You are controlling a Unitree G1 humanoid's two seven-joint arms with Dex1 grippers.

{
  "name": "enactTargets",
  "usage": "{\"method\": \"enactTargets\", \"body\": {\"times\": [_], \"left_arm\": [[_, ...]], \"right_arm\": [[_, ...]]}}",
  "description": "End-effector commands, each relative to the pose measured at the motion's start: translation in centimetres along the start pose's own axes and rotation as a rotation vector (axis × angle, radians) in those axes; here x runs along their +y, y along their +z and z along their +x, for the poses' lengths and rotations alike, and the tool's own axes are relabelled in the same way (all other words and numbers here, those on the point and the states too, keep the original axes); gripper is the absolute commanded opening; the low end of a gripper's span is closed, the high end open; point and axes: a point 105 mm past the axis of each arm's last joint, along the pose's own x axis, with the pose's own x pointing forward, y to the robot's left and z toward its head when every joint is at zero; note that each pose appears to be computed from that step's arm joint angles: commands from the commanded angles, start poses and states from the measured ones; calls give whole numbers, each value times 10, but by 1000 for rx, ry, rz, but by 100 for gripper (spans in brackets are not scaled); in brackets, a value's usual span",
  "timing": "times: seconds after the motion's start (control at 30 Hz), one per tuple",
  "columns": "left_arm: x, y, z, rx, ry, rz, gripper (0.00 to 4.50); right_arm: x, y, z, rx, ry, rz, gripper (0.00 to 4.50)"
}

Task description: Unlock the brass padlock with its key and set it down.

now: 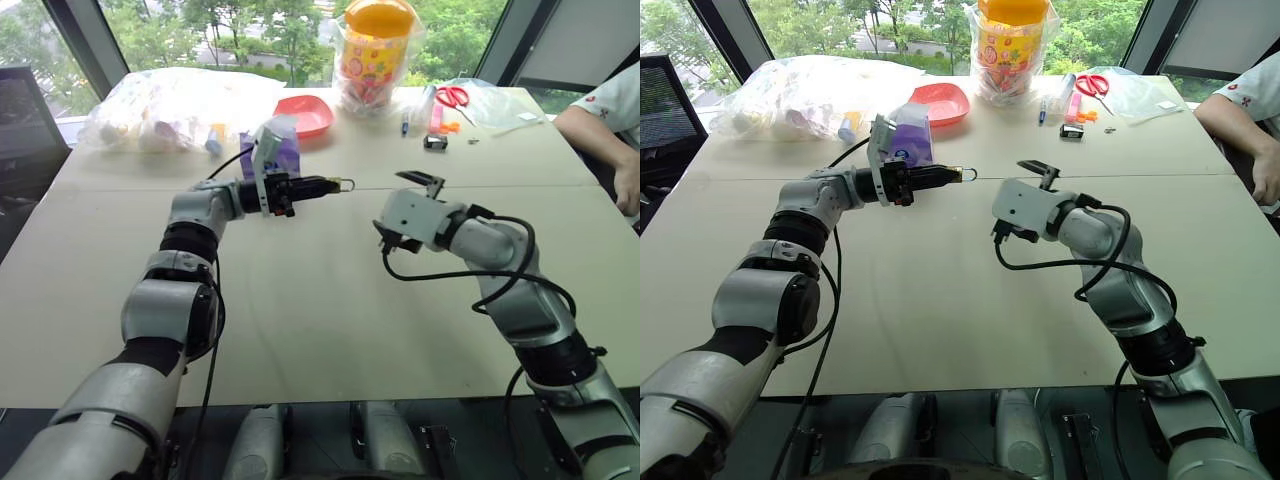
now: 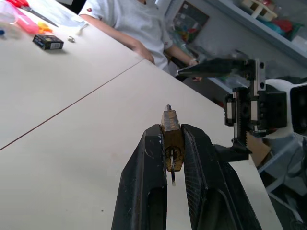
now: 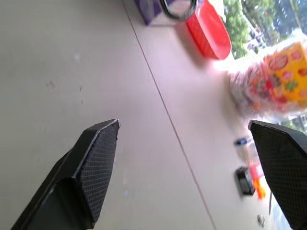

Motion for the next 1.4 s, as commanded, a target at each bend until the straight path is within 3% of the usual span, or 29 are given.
{"method": "enactTargets", "body": {"times": [0.03, 0.1, 0.13, 0.2, 0.5, 0.97, 1.4], "left_arm": [[-6, 14, 2, -15, -28, 64, 0], [-10, 12, 5, 4, -53, 98, 0], [-12, 12, 7, 4, -66, 123, 0], [-15, 14, 10, -7, -89, 139, 0], [-28, 17, 14, 16, -172, 185, 0], [-58, 20, 3, 76, -350, 205, 0], [-48, 26, 10, 41, -271, 239, 0]], "right_arm": [[-21, 24, -17, -119, -101, 159, 293], [-24, 39, -20, -202, -104, 433, 187], [-20, 46, -20, -226, -66, 509, 123], [-13, 55, -18, -235, -5, 540, 38], [-12, 75, -13, -284, 36, 572, 38], [-2, 60, -3, -224, 88, 563, 38], [12, 62, -12, -231, 175, 583, 38]]}}
